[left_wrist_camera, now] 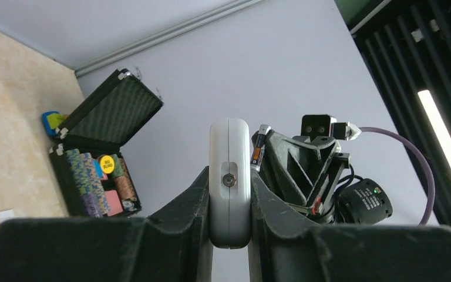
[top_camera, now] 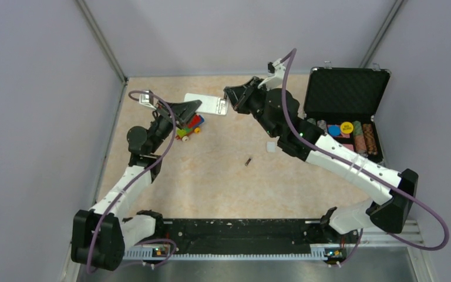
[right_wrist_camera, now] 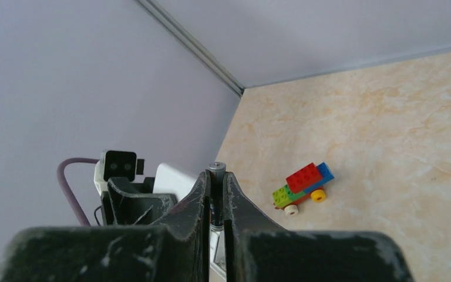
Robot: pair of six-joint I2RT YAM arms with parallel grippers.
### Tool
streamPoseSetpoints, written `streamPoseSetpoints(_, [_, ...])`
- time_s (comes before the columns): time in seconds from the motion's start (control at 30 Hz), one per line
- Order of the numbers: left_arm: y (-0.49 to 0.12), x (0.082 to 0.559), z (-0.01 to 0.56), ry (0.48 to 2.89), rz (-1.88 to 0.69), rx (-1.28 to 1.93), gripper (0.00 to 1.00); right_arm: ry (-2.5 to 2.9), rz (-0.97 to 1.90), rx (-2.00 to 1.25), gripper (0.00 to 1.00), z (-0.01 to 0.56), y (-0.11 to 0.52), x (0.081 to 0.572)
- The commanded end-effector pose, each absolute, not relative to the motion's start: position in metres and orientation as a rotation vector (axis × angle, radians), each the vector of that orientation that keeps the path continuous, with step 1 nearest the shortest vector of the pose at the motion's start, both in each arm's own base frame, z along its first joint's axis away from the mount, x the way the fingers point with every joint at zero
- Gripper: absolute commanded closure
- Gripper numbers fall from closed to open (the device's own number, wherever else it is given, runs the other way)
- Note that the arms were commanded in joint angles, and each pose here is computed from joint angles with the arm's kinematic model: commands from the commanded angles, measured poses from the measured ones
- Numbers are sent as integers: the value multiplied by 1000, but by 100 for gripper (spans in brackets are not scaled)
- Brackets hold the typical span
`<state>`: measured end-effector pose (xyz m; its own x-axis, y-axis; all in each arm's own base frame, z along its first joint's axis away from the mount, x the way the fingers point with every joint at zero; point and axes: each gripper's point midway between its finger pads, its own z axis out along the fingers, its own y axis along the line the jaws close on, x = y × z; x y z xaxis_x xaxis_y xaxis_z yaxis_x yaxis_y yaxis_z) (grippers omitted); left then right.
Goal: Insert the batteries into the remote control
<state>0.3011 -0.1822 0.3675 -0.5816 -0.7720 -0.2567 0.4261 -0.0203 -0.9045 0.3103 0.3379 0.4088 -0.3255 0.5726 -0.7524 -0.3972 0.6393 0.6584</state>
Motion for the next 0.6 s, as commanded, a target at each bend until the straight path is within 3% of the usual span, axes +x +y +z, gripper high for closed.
streamPoseSetpoints(0.0, [-180,289,394,1196,-1858,-376,100,1543,911,149,98,437,336,305])
streamPoseSetpoints(0.57, [-186,300,388,1198,-1902,-490,100,1550,720,73,97,421,343,304])
